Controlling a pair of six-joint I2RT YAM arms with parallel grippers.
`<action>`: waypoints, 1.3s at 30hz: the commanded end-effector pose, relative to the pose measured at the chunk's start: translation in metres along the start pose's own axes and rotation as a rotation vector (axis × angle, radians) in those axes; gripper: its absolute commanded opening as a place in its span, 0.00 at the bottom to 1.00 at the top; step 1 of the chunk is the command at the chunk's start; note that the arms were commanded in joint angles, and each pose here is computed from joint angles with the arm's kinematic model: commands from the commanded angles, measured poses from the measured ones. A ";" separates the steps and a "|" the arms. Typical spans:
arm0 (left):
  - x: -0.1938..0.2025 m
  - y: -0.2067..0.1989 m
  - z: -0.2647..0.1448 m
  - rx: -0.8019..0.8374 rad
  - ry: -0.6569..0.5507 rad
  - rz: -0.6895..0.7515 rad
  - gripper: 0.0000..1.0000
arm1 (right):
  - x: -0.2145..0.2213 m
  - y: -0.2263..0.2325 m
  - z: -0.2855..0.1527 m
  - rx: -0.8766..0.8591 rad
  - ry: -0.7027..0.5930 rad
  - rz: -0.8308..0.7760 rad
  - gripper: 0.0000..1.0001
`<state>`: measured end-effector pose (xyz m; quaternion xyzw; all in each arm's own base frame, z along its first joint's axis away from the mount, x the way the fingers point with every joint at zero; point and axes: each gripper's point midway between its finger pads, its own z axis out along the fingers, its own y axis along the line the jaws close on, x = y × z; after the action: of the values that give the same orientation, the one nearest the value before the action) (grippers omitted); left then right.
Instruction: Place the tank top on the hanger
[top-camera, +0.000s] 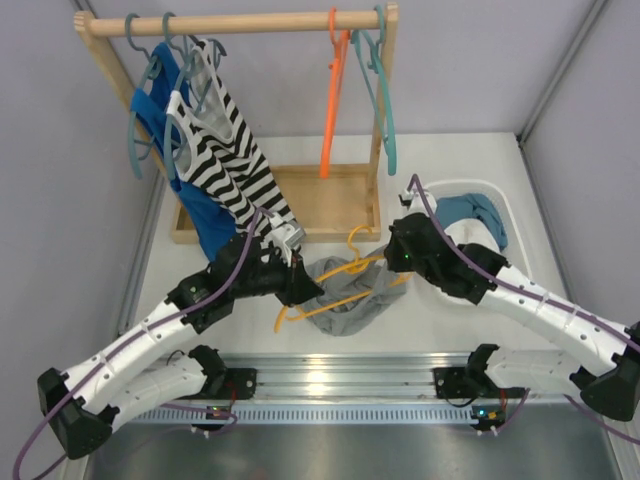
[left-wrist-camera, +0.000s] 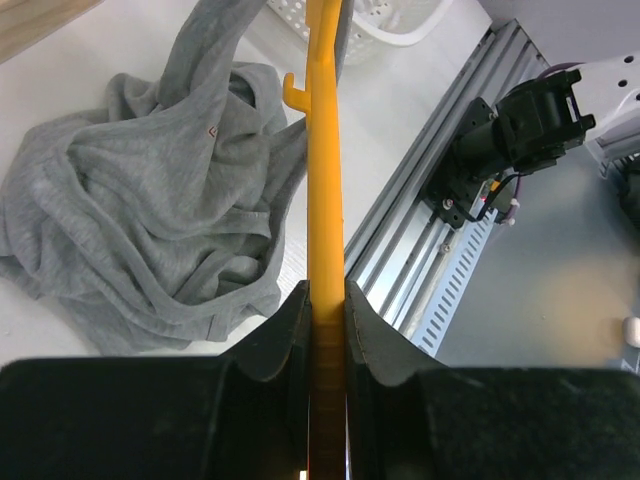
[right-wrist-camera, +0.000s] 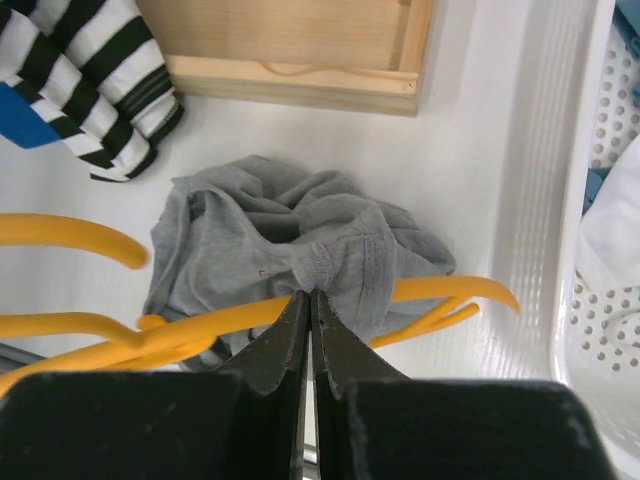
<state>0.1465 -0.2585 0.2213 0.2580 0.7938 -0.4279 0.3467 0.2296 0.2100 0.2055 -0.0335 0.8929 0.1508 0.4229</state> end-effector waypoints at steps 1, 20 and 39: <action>-0.028 -0.023 0.002 0.116 -0.136 0.041 0.00 | -0.027 0.014 -0.017 -0.031 -0.063 -0.014 0.00; -0.040 -0.032 0.031 0.279 -0.300 -0.004 0.00 | -0.036 0.013 -0.033 0.012 -0.100 -0.046 0.00; -0.044 -0.037 0.013 0.274 -0.346 -0.008 0.00 | -0.043 0.016 -0.043 -0.042 -0.136 -0.043 0.20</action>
<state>0.1530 -0.2872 0.2396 0.2175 0.7065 -0.5379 0.4051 0.2236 0.2051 0.2447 -0.0468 0.8771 0.1333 0.4591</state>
